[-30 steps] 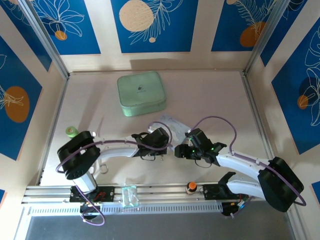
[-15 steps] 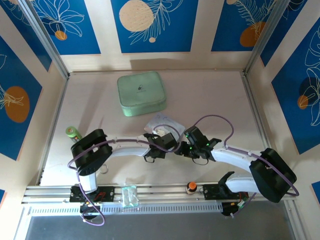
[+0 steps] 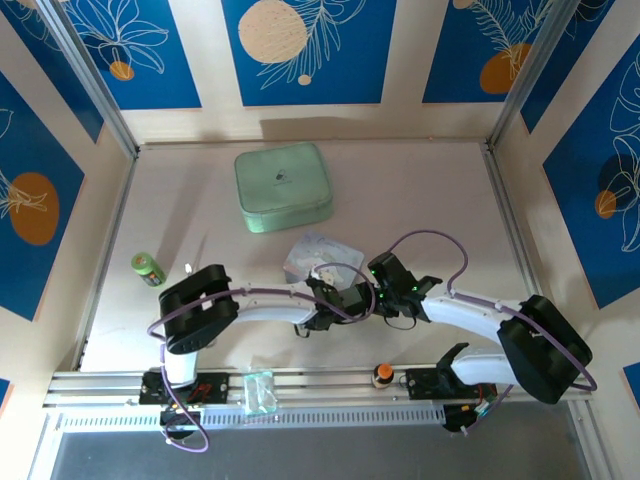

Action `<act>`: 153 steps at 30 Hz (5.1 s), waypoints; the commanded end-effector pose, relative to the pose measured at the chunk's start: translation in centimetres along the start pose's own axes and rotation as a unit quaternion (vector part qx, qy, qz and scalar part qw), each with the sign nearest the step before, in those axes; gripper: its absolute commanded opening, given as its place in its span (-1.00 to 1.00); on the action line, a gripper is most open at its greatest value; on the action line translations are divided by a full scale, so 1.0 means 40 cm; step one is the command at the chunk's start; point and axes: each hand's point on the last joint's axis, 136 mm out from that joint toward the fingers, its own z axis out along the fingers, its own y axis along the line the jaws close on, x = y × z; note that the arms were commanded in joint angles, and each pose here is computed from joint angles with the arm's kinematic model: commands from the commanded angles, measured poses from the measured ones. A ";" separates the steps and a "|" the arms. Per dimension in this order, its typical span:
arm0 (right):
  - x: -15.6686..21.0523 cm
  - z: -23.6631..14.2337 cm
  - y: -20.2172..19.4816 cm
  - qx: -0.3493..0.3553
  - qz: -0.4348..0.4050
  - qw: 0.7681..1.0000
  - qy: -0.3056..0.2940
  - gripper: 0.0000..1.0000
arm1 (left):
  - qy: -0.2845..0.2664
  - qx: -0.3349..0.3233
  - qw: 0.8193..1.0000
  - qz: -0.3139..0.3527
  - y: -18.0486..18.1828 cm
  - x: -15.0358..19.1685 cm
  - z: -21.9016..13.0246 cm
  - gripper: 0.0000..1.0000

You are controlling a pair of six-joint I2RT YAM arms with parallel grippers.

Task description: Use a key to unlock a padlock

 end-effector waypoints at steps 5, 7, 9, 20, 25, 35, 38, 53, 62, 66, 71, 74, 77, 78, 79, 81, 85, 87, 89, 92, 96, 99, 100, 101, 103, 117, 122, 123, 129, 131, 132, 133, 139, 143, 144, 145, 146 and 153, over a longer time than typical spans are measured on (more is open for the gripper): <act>-0.022 0.019 0.006 0.001 0.011 1.000 -0.014 0.12 | 0.011 -0.012 0.999 0.028 -0.032 0.047 -0.006 -0.27; -0.023 0.020 0.008 0.001 0.010 1.000 -0.014 0.12 | 0.007 0.009 1.000 0.017 -0.043 0.052 -0.005 -0.25; -0.024 0.021 0.006 0.003 0.011 1.000 -0.014 0.12 | 0.005 0.016 1.000 0.015 -0.050 0.052 -0.009 -0.26; -0.017 0.031 -0.006 0.010 0.019 1.000 -0.010 0.13 | 0.009 0.040 0.999 0.021 -0.086 0.084 -0.051 0.28; -0.022 0.021 0.005 -0.002 0.016 1.000 -0.023 0.13 | -0.011 0.076 0.997 0.003 -0.082 0.057 -0.094 0.34; -0.020 0.011 0.003 -0.008 0.024 1.000 -0.018 0.13 | -0.002 0.059 0.998 0.013 -0.089 0.083 -0.105 -0.01; -0.018 0.012 0.002 -0.007 0.026 0.999 -0.018 0.13 | -0.007 0.062 0.998 0.020 -0.100 0.087 -0.121 -0.01; 0.010 -0.127 0.096 -0.091 -0.055 0.992 -0.071 0.80 | -0.140 0.249 0.954 -0.091 0.038 -0.095 -0.294 0.99; 0.093 -0.162 0.209 -0.114 -0.128 0.984 -0.051 0.49 | -0.129 0.328 0.911 -0.213 0.203 -0.113 -0.243 0.99; 0.111 -0.090 0.257 -0.057 -0.163 0.985 -0.014 0.42 | -0.123 0.319 0.906 -0.248 0.239 -0.103 -0.203 0.99; 0.095 -0.013 0.279 -0.014 -0.157 0.988 -0.002 0.39 | -0.122 0.314 0.907 -0.252 0.255 -0.094 -0.194 0.99; 0.095 0.023 0.278 0.002 -0.159 0.987 0.010 0.38 | -0.121 0.311 0.907 -0.256 0.261 -0.086 -0.189 0.99; 0.104 0.053 0.274 0.015 -0.165 0.986 0.023 0.36 | -0.122 0.313 0.905 -0.262 0.260 -0.083 -0.184 0.99; 0.106 0.060 0.269 0.020 -0.167 0.985 0.025 0.35 | -0.121 0.314 0.904 -0.264 0.259 -0.081 -0.182 0.99; 0.108 0.064 0.266 0.022 -0.168 0.985 0.027 0.34 | -0.121 0.315 0.903 -0.265 0.258 -0.080 -0.180 0.99; 0.113 0.075 0.258 0.017 -0.165 0.986 0.034 0.30 | -0.120 0.319 0.902 -0.266 0.253 -0.078 -0.176 0.99; 0.127 0.091 0.259 0.004 -0.163 0.986 0.044 0.21 | -0.117 0.313 0.904 -0.267 0.253 -0.072 -0.164 0.99; 0.129 0.098 0.255 0.006 -0.159 0.986 0.045 0.19 | -0.117 0.310 0.905 -0.268 0.254 -0.069 -0.159 0.99; 0.134 0.105 0.260 0.003 -0.160 0.986 0.049 0.17 | -0.118 0.309 0.905 -0.268 0.255 -0.070 -0.158 0.99; 0.146 0.114 0.252 0.023 -0.170 0.984 0.053 0.11 | -0.118 0.302 0.908 -0.267 0.261 -0.066 -0.155 0.99; 0.168 0.127 0.223 0.047 -0.175 0.981 0.063 -0.04 | -0.118 0.299 0.908 -0.269 0.264 -0.063 -0.151 0.99; 0.176 0.134 0.211 0.041 -0.163 0.984 0.066 -0.13 | -0.119 0.299 0.907 -0.272 0.264 -0.063 -0.148 0.99; 0.178 0.134 0.212 0.036 -0.160 0.984 0.067 -0.14 | -0.120 0.298 0.907 -0.273 0.264 -0.064 -0.146 0.99; 0.179 0.133 0.213 0.029 -0.155 0.985 0.067 -0.18 | -0.120 0.298 0.907 -0.273 0.264 -0.064 -0.146 0.99; 0.177 0.129 0.214 0.013 -0.145 0.987 0.064 -0.24 | -0.122 0.297 0.907 -0.271 0.262 -0.068 -0.146 0.99; 0.166 0.134 0.179 -0.005 -0.110 0.992 0.063 -0.51 | -0.165 0.224 0.934 -0.224 0.305 -0.192 -0.140 0.99; 0.168 0.123 0.162 0.016 -0.083 0.994 0.066 -0.62 | -0.200 0.180 0.945 -0.186 0.319 -0.267 -0.094 0.99; 0.167 0.118 0.158 0.025 -0.075 0.995 0.066 -0.62 | -0.204 0.184 0.945 -0.178 0.309 -0.287 -0.085 0.99; 0.169 0.104 0.109 0.081 -0.037 0.994 0.065 -0.60 | -0.190 0.170 0.956 -0.143 0.250 -0.351 -0.016 0.99; 0.172 0.100 0.090 0.096 -0.029 0.993 0.068 -0.60 | -0.173 0.154 0.961 -0.148 0.249 -0.340 0.014 0.99; 0.174 0.098 0.081 0.102 -0.026 0.992 0.071 -0.60 | -0.159 0.148 0.964 -0.151 0.246 -0.328 0.032 0.92; 0.176 0.096 0.072 0.107 -0.024 0.991 0.072 -0.60 | -0.147 0.146 0.967 -0.150 0.242 -0.315 0.044 0.87; 0.162 0.080 0.027 0.111 0.006 0.991 0.071 -0.59 | -0.110 0.153 0.966 -0.174 0.232 -0.234 0.066 0.48; 0.141 0.063 0.008 0.113 0.017 0.992 0.060 -0.59 | -0.090 0.169 0.962 -0.193 0.228 -0.182 0.068 0.44; 0.136 0.061 0.004 0.114 0.019 0.992 0.058 -0.60 | -0.081 0.174 0.961 -0.201 0.222 -0.166 0.072 0.44; 0.132 0.060 0.000 0.115 0.021 0.991 0.058 -0.59 | -0.072 0.177 0.960 -0.205 0.216 -0.149 0.075 0.43; 0.127 0.058 -0.006 0.118 0.023 0.991 0.057 -0.59 | -0.067 0.185 0.959 -0.204 0.204 -0.133 0.076 0.42; 0.103 0.050 -0.029 0.096 0.060 0.993 0.045 -0.59 | -0.053 0.202 0.954 -0.215 0.155 -0.067 0.050 0.40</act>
